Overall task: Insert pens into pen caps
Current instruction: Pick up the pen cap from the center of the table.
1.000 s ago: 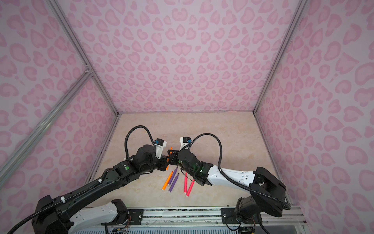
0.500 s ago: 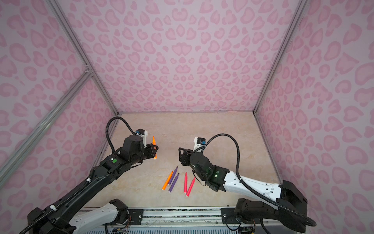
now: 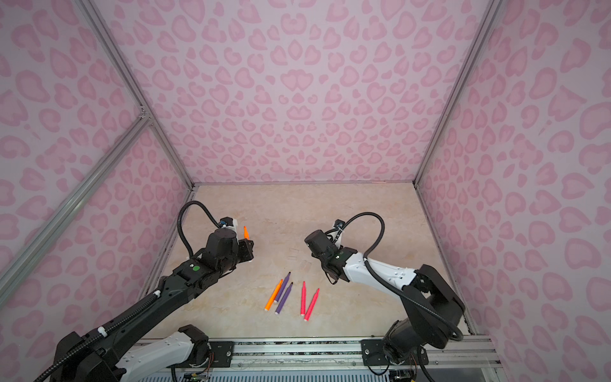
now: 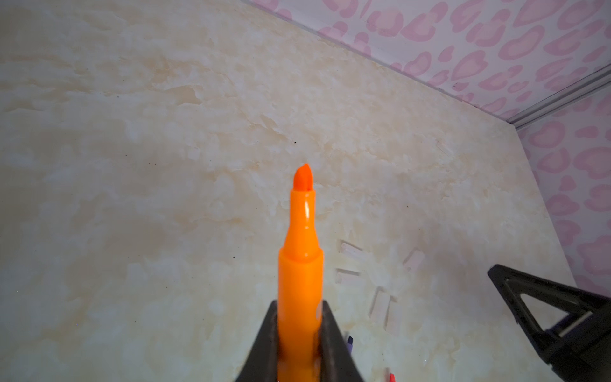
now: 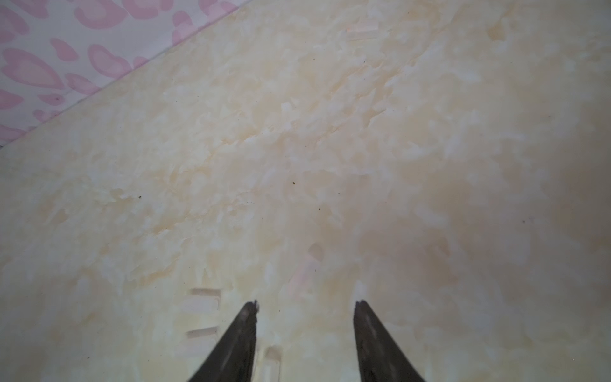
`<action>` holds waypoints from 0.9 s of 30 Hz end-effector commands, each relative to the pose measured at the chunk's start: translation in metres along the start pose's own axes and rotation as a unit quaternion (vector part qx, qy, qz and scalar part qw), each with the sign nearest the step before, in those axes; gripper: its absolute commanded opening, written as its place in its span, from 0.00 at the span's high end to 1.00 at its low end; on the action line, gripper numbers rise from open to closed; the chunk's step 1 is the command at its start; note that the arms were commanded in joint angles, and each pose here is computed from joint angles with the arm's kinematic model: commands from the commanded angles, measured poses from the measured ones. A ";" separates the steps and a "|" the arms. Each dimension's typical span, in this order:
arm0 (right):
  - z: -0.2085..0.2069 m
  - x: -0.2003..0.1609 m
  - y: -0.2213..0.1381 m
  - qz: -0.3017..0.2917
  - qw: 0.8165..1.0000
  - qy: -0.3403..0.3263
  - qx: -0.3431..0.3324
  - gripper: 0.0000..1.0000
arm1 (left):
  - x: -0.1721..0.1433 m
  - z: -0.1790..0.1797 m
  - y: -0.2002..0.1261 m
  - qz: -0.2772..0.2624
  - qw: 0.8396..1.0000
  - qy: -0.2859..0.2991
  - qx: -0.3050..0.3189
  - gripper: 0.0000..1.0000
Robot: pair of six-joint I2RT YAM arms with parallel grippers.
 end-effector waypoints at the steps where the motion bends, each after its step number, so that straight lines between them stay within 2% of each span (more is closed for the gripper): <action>1: 0.001 -0.005 0.016 0.068 0.994 -0.066 -0.053 0.50 | 0.008 -0.006 0.007 -0.025 1.000 0.005 -0.004 0.97; 4: 0.006 -0.006 0.031 0.095 0.989 -0.086 -0.068 0.53 | 0.009 -0.008 0.013 -0.018 1.000 0.014 0.004 0.97; 8: 0.012 -0.014 0.043 0.113 0.988 -0.083 -0.060 0.53 | 0.006 -0.009 0.016 -0.012 1.000 0.017 0.000 0.97; 15: 0.018 -0.018 0.061 0.136 0.981 -0.098 -0.094 0.52 | 0.005 -0.012 0.019 -0.003 1.000 0.023 -0.003 0.97; 20: 0.015 -0.022 0.067 0.136 0.981 -0.096 -0.103 0.52 | 0.004 -0.014 0.023 0.006 1.000 0.026 -0.004 0.97; 27: 0.014 -0.027 0.073 0.142 0.981 -0.091 -0.098 0.56 | 0.002 -0.017 0.027 0.019 0.999 0.027 -0.011 0.97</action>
Point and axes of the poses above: each gripper's point midway between its finger pads, its own y axis out along the fingers, its own z axis along the line the jaws close on, x = y × z, the point moved 7 cm from there along -y, back along the fingers, and after that the axes turned 7 degrees about -y, right-handed, at the moved point
